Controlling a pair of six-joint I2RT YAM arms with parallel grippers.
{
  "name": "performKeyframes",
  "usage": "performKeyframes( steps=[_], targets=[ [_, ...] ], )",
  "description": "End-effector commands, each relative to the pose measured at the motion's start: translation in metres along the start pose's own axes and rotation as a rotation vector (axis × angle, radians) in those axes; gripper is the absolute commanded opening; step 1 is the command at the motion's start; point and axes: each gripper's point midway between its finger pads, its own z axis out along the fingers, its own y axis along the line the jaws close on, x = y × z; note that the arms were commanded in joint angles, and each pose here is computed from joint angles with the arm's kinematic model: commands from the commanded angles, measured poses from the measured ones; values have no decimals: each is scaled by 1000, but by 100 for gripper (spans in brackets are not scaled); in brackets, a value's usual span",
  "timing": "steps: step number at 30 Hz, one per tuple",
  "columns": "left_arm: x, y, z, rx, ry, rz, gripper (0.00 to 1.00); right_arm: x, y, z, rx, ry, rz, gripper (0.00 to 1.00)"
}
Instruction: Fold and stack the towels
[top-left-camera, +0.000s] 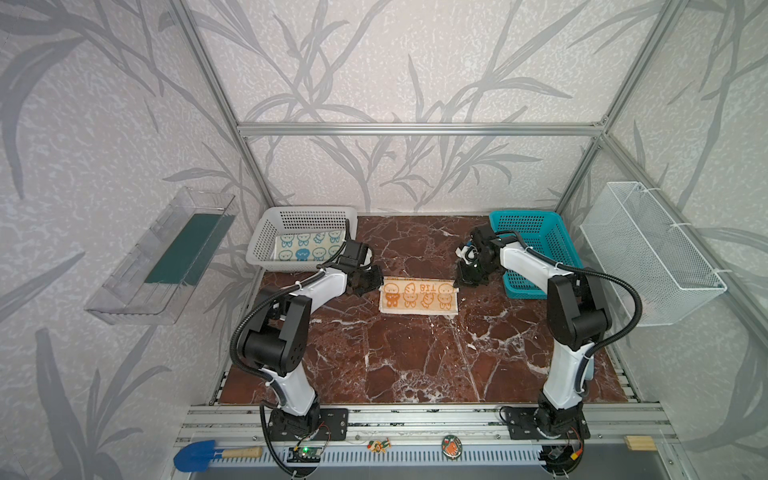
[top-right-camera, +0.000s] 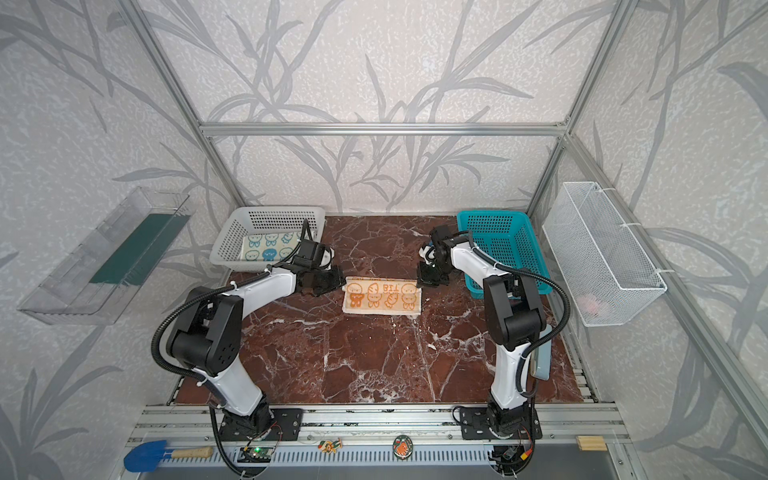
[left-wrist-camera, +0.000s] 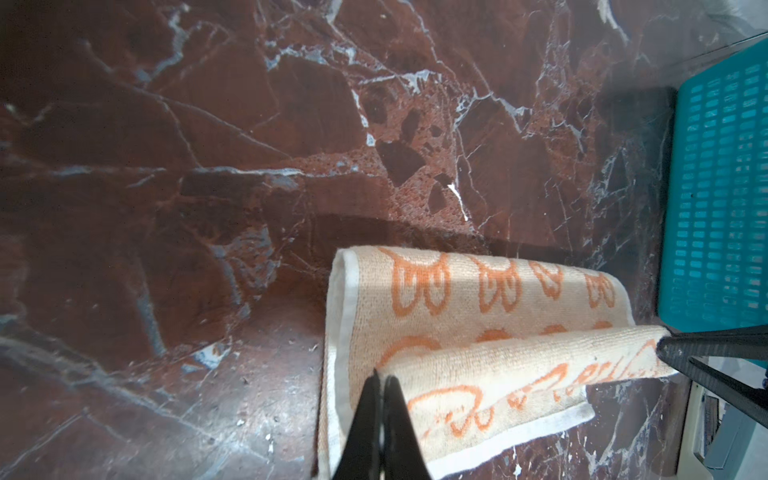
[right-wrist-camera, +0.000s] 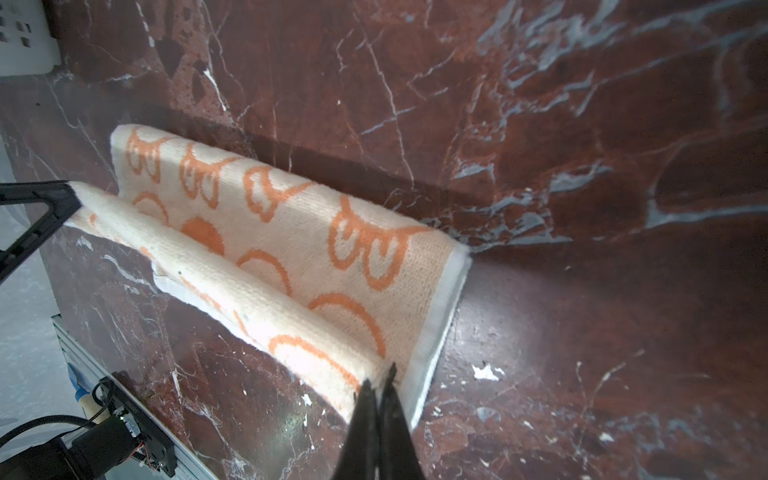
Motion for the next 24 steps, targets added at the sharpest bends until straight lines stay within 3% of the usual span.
performKeyframes(
  steps=[1, 11, 24],
  targets=[
    [0, -1, -15, -4, -21, -6, 0, 12, -3, -11, 18, 15, 1, 0],
    [13, 1, -20, 10, -10, -19, 0, 30, -5, -15, 25, 20, 0, 0],
    [35, 16, -2, -2, 29, -44, 0, 66, -16, 22, 44, 100, 20, 0]
  ],
)
